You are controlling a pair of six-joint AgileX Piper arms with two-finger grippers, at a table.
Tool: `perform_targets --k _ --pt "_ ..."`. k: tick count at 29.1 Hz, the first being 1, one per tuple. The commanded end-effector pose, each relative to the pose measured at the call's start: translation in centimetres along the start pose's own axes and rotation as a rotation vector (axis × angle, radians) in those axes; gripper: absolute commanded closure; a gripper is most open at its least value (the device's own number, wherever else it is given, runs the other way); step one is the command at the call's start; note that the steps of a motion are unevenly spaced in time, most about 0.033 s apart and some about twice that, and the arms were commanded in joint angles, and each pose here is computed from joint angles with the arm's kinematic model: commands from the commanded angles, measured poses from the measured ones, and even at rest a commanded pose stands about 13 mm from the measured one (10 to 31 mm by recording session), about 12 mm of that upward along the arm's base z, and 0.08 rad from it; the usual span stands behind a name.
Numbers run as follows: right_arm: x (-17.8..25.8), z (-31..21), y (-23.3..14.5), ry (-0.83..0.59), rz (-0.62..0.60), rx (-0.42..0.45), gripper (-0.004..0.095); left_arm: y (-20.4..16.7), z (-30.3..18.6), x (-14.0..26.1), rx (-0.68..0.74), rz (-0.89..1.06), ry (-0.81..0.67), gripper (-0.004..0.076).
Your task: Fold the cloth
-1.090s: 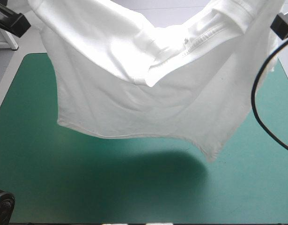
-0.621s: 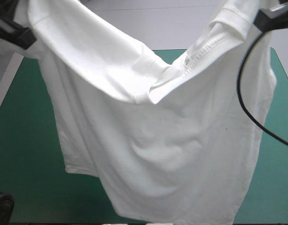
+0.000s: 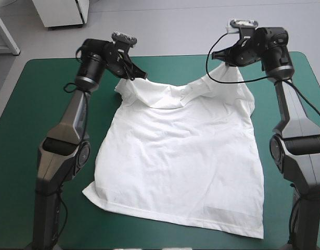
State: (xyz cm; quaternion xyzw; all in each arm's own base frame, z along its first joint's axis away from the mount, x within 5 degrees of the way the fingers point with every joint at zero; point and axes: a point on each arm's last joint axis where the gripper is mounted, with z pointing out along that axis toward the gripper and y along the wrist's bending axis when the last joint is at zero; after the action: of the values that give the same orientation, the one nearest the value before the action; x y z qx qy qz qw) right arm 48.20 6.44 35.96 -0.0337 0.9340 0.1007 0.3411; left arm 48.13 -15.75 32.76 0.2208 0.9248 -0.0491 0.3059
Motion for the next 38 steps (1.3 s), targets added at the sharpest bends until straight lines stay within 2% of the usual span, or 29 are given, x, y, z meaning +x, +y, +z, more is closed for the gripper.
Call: perform_targets --k 1,6,10,15,17,19,21,23,25,27,30,34,38 --pt "-0.9 0.6 -1.9 -0.082 0.021 -0.007 0.0927 0.3 0.8 -0.7 -0.033 -0.05 -0.038 0.0733" --pt "-1.3 4.4 -4.1 -0.177 0.111 -0.047 0.0927 1.1 5.1 -0.6 -0.092 -0.112 -0.102 0.0733" --pt "-2.3 4.3 -5.0 -0.302 0.114 -0.017 0.0926 2.1 5.3 -0.8 -0.167 -0.107 -0.149 0.0733" --pt "-1.8 4.6 -5.3 -0.251 0.117 -0.022 0.0897 3.2 5.2 -1.0 -0.154 -0.148 -0.193 0.0729" --pt "-1.2 4.7 -5.1 -0.181 0.106 -0.047 0.0784 2.8 5.2 -0.8 -0.091 -0.171 -0.163 0.0701" --pt "-0.7 4.8 -4.9 -0.122 0.106 -0.066 0.0625 2.0 4.8 -0.5 0.002 -0.207 -0.117 0.0632" --pt "-0.4 4.5 -4.6 -0.073 0.119 -0.083 0.0423 1.2 4.3 -0.7 0.114 -0.218 -0.124 0.0503" --pt "-0.5 3.6 -4.3 -0.047 0.106 -0.099 0.0288 0.4 3.3 -1.2 0.223 -0.219 -0.154 0.036" --pt "-0.9 2.4 -4.0 -0.05 0.091 -0.103 0.0282 0.2 1.8 -1.6 0.254 -0.202 -0.184 0.0225" --pt "-1.4 0.9 -3.7 -0.063 0.066 -0.095 0.0319 0.3 0.1 -2.1 0.236 -0.19 -0.214 0.0174" --pt "-2.5 -2.0 -3.1 -0.127 0.047 -0.09 0.0371 0.5 -3.1 -2.7 0.192 -0.156 -0.268 0.018" --pt "-3.6 -6.8 -2.1 -0.237 0.018 -0.096 0.0374 0.6 -8.3 -3.4 0.124 -0.103 -0.357 0.0182" --pt "-4.0 -12.7 -0.8 -0.341 -0.023 -0.1 0.0379 0.1 -15.6 -3.6 0.101 -0.065 -0.484 0.0207"
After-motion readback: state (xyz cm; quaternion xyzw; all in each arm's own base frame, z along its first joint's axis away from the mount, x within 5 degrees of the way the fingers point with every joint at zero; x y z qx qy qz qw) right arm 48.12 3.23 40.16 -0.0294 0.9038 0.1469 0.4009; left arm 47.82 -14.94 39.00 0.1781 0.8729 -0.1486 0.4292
